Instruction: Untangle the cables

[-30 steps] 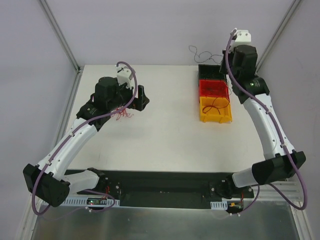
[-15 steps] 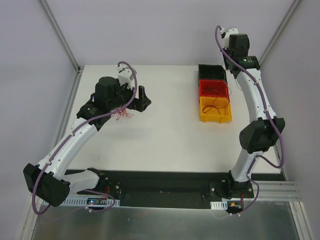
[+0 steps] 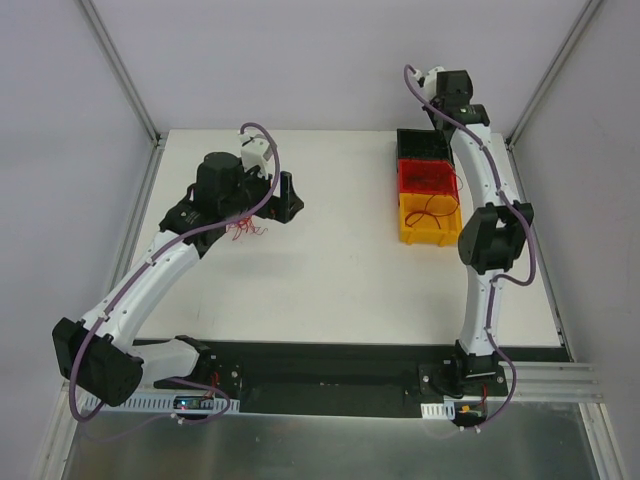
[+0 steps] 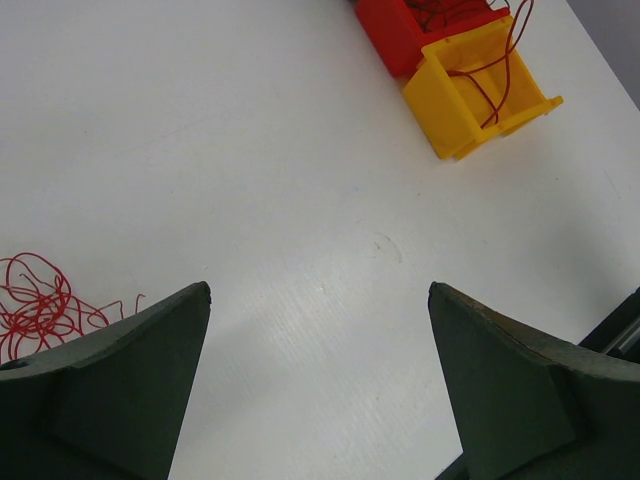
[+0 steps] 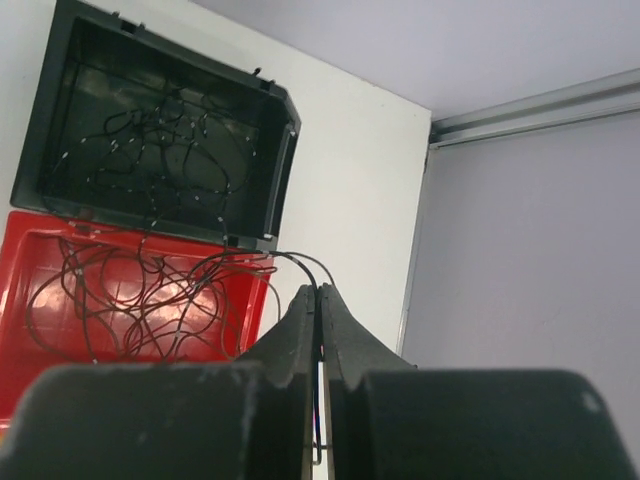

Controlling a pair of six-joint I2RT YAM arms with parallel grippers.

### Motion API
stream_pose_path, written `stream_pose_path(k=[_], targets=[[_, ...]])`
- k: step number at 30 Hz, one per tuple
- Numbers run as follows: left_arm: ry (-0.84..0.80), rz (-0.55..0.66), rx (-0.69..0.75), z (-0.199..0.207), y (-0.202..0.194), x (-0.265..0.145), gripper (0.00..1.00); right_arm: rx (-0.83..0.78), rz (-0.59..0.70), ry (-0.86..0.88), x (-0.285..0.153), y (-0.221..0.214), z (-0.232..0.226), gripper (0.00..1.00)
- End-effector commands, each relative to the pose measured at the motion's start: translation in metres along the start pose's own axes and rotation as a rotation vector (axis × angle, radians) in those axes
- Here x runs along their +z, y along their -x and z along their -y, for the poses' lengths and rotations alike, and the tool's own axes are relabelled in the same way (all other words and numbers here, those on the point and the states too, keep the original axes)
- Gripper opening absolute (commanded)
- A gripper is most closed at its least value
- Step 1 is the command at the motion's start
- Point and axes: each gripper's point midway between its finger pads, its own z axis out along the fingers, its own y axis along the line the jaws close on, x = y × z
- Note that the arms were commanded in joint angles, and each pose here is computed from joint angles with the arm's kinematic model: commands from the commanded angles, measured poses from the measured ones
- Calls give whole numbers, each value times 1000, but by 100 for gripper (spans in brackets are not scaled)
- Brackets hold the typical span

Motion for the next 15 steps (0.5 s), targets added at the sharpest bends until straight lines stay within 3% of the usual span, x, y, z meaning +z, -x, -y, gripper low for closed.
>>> stream_pose_path(k=[1,8,15], targets=[[-8,48,15,3,16,1,90,116,199,-156,-66,54,63,0],[8,72,33,1,21,-5,90,178,380,-162,-145,85,95,0],[-9,72,28,4,20,-4,90,124,373,-198,-147,85,103,0]])
